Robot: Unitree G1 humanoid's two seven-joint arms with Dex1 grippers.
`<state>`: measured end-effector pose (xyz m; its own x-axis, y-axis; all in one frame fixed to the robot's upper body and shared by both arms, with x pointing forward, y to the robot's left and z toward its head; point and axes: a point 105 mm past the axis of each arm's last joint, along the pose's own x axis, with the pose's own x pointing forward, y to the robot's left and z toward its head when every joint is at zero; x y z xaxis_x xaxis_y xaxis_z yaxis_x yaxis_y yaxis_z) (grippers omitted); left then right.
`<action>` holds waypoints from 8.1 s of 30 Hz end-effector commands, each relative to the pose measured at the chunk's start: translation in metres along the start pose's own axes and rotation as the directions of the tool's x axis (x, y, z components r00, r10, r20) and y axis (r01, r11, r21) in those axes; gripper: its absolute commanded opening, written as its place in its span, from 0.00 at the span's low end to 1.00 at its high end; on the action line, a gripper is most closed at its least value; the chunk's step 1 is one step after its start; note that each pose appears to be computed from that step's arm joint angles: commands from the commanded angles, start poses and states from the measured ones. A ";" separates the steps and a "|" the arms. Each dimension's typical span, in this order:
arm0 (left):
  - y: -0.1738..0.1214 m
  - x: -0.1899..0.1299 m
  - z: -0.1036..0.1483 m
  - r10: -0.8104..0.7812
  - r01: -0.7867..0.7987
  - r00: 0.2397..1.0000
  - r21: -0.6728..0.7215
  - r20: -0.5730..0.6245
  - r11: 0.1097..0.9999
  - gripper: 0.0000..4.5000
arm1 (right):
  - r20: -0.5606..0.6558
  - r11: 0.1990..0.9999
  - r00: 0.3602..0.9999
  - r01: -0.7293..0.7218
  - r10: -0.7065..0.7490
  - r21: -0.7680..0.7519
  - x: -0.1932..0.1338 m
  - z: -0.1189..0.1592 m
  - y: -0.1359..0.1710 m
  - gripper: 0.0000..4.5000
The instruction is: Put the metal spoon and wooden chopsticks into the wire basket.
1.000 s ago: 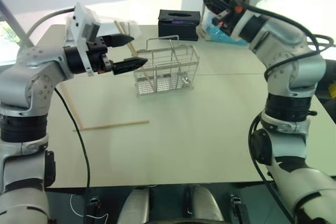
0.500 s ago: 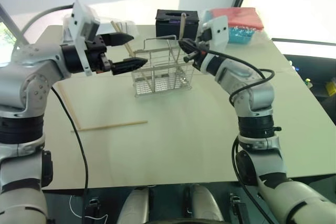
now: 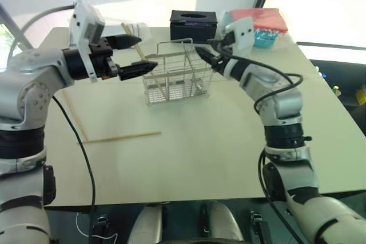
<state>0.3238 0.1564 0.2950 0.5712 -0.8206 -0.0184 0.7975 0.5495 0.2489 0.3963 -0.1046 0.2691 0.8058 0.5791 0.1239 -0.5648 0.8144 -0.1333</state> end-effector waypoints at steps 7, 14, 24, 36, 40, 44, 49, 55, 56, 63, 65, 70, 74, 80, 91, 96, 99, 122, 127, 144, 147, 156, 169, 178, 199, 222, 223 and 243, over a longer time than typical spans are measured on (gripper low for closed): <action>0.066 -0.064 0.010 0.558 -0.556 0.830 -0.060 0.004 0.829 1.00 | 0.078 0.890 0.897 -0.414 0.435 -0.193 -0.089 0.083 0.021 0.56; 0.120 -0.118 -0.039 0.859 -0.901 0.432 -0.174 -0.274 0.397 1.00 | -0.112 0.826 0.834 -0.551 0.540 -0.118 -0.123 0.043 0.034 0.56; 0.152 -0.123 -0.105 0.811 -0.983 0.175 -0.152 -0.559 0.108 1.00 | -0.117 0.841 0.842 -0.536 0.527 -0.072 -0.122 0.020 0.047 0.56; 0.146 -0.103 -0.173 0.662 -0.989 0.131 -0.145 -0.738 0.034 1.00 | -0.133 0.850 0.843 -0.527 0.521 -0.007 -0.137 0.006 0.068 0.56; 0.139 -0.101 -0.186 0.626 -0.988 0.121 -0.155 -0.771 0.000 1.00 | -0.144 0.850 0.842 -0.527 0.520 -0.012 -0.140 0.004 0.069 0.56; 0.130 -0.104 -0.201 0.582 -0.989 0.095 -0.142 -0.808 -0.035 1.00 | -0.130 0.864 0.858 -0.504 0.498 -0.019 -0.138 0.008 0.064 0.56; 0.123 -0.109 -0.212 0.550 -0.992 0.057 -0.110 -0.833 -0.064 1.00 | -0.128 0.868 0.862 -0.497 0.491 -0.020 -0.138 0.006 0.063 0.56; 0.119 -0.114 -0.219 0.531 -0.993 0.022 -0.078 -0.847 -0.084 0.82 | -0.116 0.877 0.873 -0.479 0.473 -0.029 -0.136 0.006 0.062 0.57; 0.119 -0.115 -0.219 0.528 -0.993 0.019 -0.077 -0.849 -0.087 0.71 | -0.113 0.879 0.875 -0.476 0.471 -0.029 -0.136 0.006 0.062 0.57; 0.120 -0.116 -0.218 0.531 -0.992 0.001 -0.067 -0.847 -0.105 0.02 | -0.104 0.885 0.882 -0.464 0.459 -0.037 -0.134 0.008 0.060 0.57; 0.120 -0.115 -0.217 0.530 -0.992 0.000 -0.069 -0.848 -0.109 0.02 | -0.099 0.886 0.884 -0.462 0.457 -0.037 -0.134 0.009 0.060 0.57; 0.121 -0.115 -0.214 0.534 -0.987 0.002 -0.086 -0.846 -0.133 0.02 | -0.098 0.888 0.886 -0.459 0.454 -0.038 -0.133 0.008 0.059 0.57; 0.131 -0.122 -0.205 0.586 -0.979 -0.014 -0.109 -0.810 -0.175 0.02 | -0.097 0.888 0.886 -0.459 0.453 -0.041 -0.132 0.008 0.059 0.57; 0.154 -0.129 -0.176 0.700 -0.952 0.021 -0.228 -0.713 -0.204 0.02 | -0.099 0.890 0.888 -0.455 0.449 -0.039 -0.132 0.006 0.059 0.57; 0.197 -0.103 -0.040 0.923 -0.794 0.325 -0.590 -0.207 0.147 0.02 | -0.110 0.892 0.889 -0.450 0.445 -0.034 -0.136 0.005 0.057 0.57; 0.173 -0.058 0.047 0.776 -0.622 0.597 -0.493 0.206 0.609 0.02 | -0.119 0.893 0.889 -0.449 0.442 -0.032 -0.136 0.004 0.056 0.57; 0.136 -0.034 0.091 0.570 -0.443 0.724 -0.372 0.389 0.816 0.02 | -0.122 0.897 0.892 -0.441 0.434 -0.030 -0.136 0.004 0.055 0.57; 0.062 0.087 0.054 0.293 -0.204 0.854 -0.241 0.429 0.949 0.02 | -0.093 0.939 0.936 -0.343 0.340 -0.016 -0.141 0.006 0.054 0.57; 0.057 0.098 0.031 0.308 -0.235 0.856 -0.218 0.416 0.947 0.02 | -0.060 0.951 0.950 -0.308 0.306 -0.017 -0.139 0.016 0.048 0.57; 0.048 0.111 -0.008 0.341 -0.270 0.855 -0.226 0.390 0.936 0.99 | -0.063 0.964 0.963 -0.264 0.263 -0.015 -0.138 0.023 0.039 0.57; 0.049 0.107 -0.003 0.349 -0.274 0.848 -0.234 0.399 0.933 0.99 | -0.066 0.965 0.963 -0.263 0.262 -0.013 -0.137 0.022 0.038 0.57; 0.031 0.065 0.049 0.032 -0.006 0.953 -0.085 0.301 0.996 0.99 | -0.169 0.927 0.919 -0.370 0.356 -0.059 -0.147 0.004 0.041 0.57; -0.038 0.003 -0.020 -0.432 0.426 0.865 -0.083 -0.253 0.901 0.99 | -0.261 0.851 0.837 -0.517 0.481 -0.092 -0.153 -0.030 0.056 0.57; -0.060 -0.002 -0.089 -0.479 0.485 0.684 -0.147 -0.550 0.862 0.99 | -0.248 0.854 0.843 -0.512 0.478 -0.094 -0.151 -0.034 0.058 0.57; -0.088 0.023 -0.167 -0.506 0.545 0.371 -0.259 -0.778 0.797 0.99 | -0.183 0.899 0.890 -0.434 0.418 -0.058 -0.153 -0.028 0.067 0.57; -0.088 0.033 -0.192 -0.405 0.525 0.342 -0.185 -0.848 0.831 0.02 | -0.148 0.914 0.908 -0.403 0.392 -0.050 -0.148 -0.017 0.060 0.57; -0.086 0.033 -0.192 -0.397 0.517 0.346 -0.181 -0.850 0.837 0.02 | -0.147 0.914 0.908 -0.403 0.392 -0.050 -0.147 -0.017 0.060 0.57; -0.038 0.083 -0.019 -0.534 0.557 0.790 -0.008 -0.301 0.830 0.02 | -0.142 0.906 0.902 -0.419 0.407 -0.059 -0.139 -0.014 0.056 0.57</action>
<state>0.3493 0.0694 0.2443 0.1084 -0.8618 -0.4955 0.9820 0.0154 0.1882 0.2551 -0.1408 0.2245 0.5247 0.8458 -0.0968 -0.8417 0.4983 -0.2080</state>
